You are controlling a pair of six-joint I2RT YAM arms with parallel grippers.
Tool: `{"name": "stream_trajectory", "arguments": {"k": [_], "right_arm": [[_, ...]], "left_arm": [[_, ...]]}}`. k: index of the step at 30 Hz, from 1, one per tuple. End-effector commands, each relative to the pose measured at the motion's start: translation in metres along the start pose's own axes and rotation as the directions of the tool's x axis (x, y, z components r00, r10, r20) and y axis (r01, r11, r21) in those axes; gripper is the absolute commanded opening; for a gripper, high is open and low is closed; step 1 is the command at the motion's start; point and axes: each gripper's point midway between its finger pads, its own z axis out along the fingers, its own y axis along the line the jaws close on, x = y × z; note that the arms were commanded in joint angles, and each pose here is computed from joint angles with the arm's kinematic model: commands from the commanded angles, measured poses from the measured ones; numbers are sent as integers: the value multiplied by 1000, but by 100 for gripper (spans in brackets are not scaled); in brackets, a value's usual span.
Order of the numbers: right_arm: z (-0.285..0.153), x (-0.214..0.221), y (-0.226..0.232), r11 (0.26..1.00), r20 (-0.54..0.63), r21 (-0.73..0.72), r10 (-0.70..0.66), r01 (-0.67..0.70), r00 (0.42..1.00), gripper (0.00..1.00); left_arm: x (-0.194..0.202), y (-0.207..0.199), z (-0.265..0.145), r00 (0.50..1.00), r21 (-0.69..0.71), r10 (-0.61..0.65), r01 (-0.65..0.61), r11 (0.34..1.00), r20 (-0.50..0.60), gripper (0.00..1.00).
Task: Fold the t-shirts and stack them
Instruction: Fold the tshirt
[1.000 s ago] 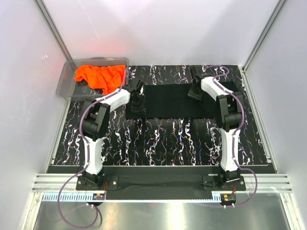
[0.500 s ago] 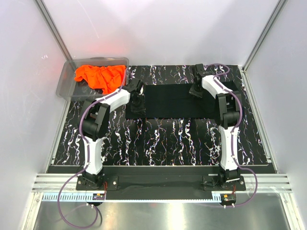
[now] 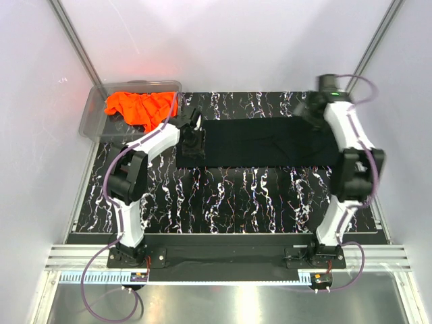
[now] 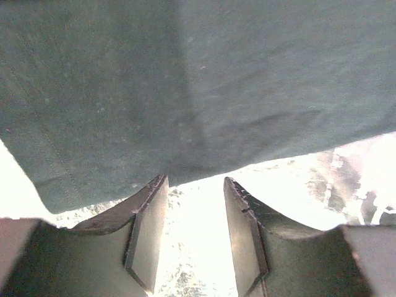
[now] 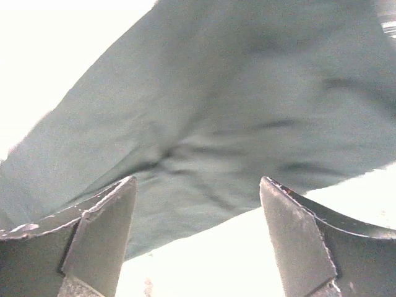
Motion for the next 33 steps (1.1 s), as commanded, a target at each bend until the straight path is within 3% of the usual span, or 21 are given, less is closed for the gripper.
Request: {"name": "stream_trajectory", "arguments": {"k": [1,3,5,7,9,12,14,21,27,33], "right_arm": [[-28,-16,-69,994,-7,34,107,-106,994,88],[-28,-17,-104,985,-11,78,155,-153,988,88],[-27,-10,-125,973,-29,101,213,-209,977,80],[-24,-9,-149,948,-40,107,304,-299,952,69],[-13,5,-166,919,-74,123,384,-374,920,50],[2,14,-179,893,-117,120,448,-435,887,35],[12,19,-176,891,-148,104,453,-441,879,34],[14,32,-163,895,-146,107,446,-434,883,48],[22,52,-115,940,-173,91,339,-328,925,62],[30,48,-72,950,-150,81,311,-302,938,87]], "left_arm": [[-33,-25,-28,993,80,48,-57,995,104,46],[-40,-35,-28,993,122,54,-67,990,105,46],[-41,-39,-18,995,142,50,-62,988,85,45],[-38,-45,-10,997,172,45,-54,984,56,44],[-33,-45,0,999,178,27,-31,984,26,42],[-26,-42,16,999,164,36,-35,986,-6,42],[-23,-38,24,999,155,46,-43,987,-19,42],[14,-26,46,990,139,22,-3,990,-136,42],[53,-21,50,970,142,-16,52,989,-243,40],[90,-29,38,951,166,-9,63,984,-308,40]]}}
